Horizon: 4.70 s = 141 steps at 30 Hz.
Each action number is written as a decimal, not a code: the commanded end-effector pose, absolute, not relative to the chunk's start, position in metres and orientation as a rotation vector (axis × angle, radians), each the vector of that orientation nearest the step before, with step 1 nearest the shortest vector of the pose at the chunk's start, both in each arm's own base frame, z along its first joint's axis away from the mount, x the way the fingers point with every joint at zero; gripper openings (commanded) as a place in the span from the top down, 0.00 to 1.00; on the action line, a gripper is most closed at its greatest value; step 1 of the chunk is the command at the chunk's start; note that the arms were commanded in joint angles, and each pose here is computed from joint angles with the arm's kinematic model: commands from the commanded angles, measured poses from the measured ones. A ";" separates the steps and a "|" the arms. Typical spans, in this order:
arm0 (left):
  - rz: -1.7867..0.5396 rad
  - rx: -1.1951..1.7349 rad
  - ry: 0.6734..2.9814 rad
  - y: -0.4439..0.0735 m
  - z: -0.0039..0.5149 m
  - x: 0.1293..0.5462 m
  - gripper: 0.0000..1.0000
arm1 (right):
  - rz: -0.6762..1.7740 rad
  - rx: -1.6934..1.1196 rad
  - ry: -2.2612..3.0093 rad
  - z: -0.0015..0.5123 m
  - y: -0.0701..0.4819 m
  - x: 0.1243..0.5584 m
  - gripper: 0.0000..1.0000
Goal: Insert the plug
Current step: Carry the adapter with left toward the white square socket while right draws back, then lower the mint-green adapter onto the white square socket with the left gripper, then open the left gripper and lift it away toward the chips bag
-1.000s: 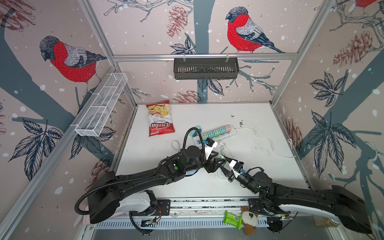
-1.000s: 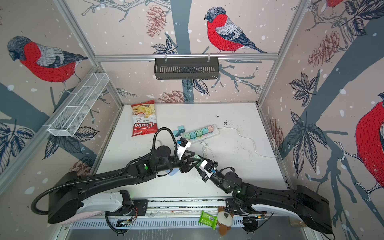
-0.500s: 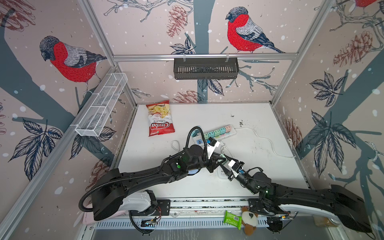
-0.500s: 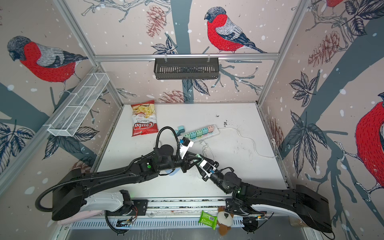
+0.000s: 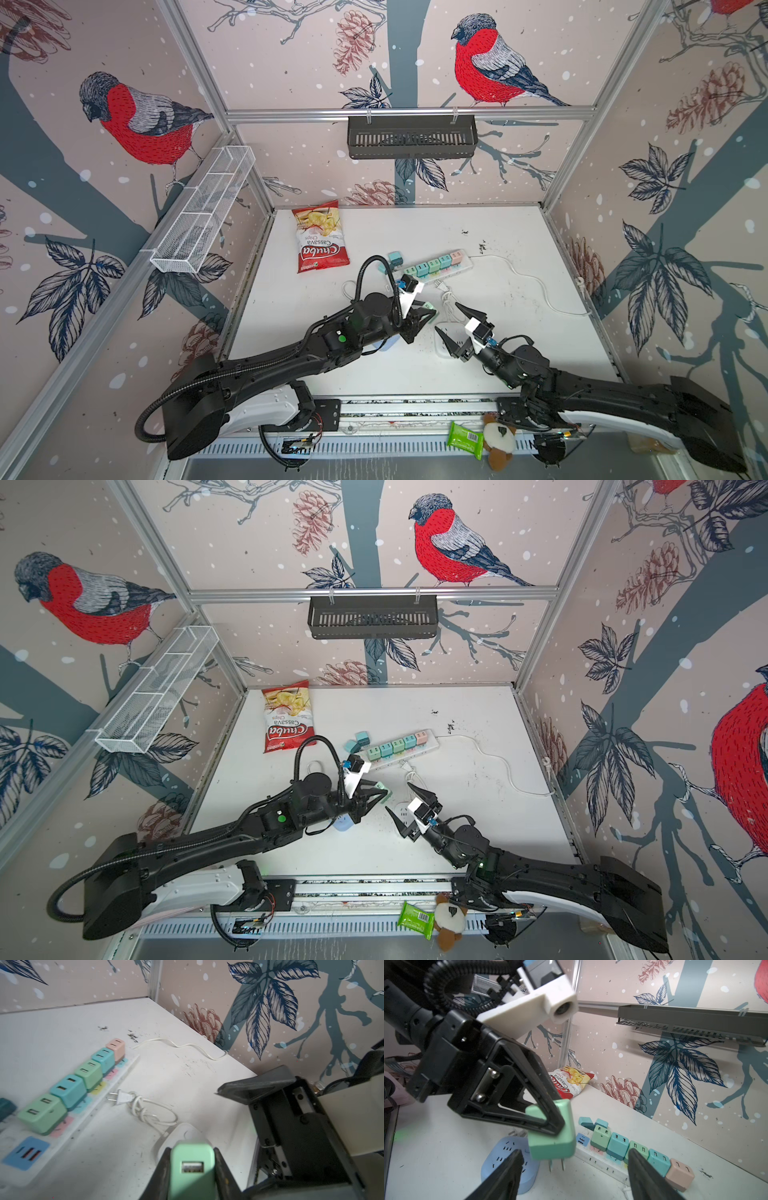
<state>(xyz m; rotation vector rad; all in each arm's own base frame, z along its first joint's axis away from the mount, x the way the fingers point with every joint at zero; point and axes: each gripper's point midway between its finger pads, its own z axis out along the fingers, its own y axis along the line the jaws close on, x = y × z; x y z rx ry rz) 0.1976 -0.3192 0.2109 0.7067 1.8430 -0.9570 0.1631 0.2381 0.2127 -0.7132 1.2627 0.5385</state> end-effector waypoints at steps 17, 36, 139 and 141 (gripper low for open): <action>-0.834 1.043 1.557 -0.314 0.199 0.182 1.00 | 0.300 0.054 1.736 0.160 0.103 0.295 0.14; -0.783 1.491 1.562 -0.396 0.156 0.170 1.00 | 0.261 0.300 1.620 0.164 0.042 0.279 0.16; -0.624 1.739 1.775 -0.411 0.032 0.176 0.88 | 0.388 0.327 1.667 0.153 0.033 0.287 0.24; -0.611 1.716 1.751 -0.418 0.052 0.182 0.07 | 0.388 0.326 1.664 0.154 0.033 0.287 0.24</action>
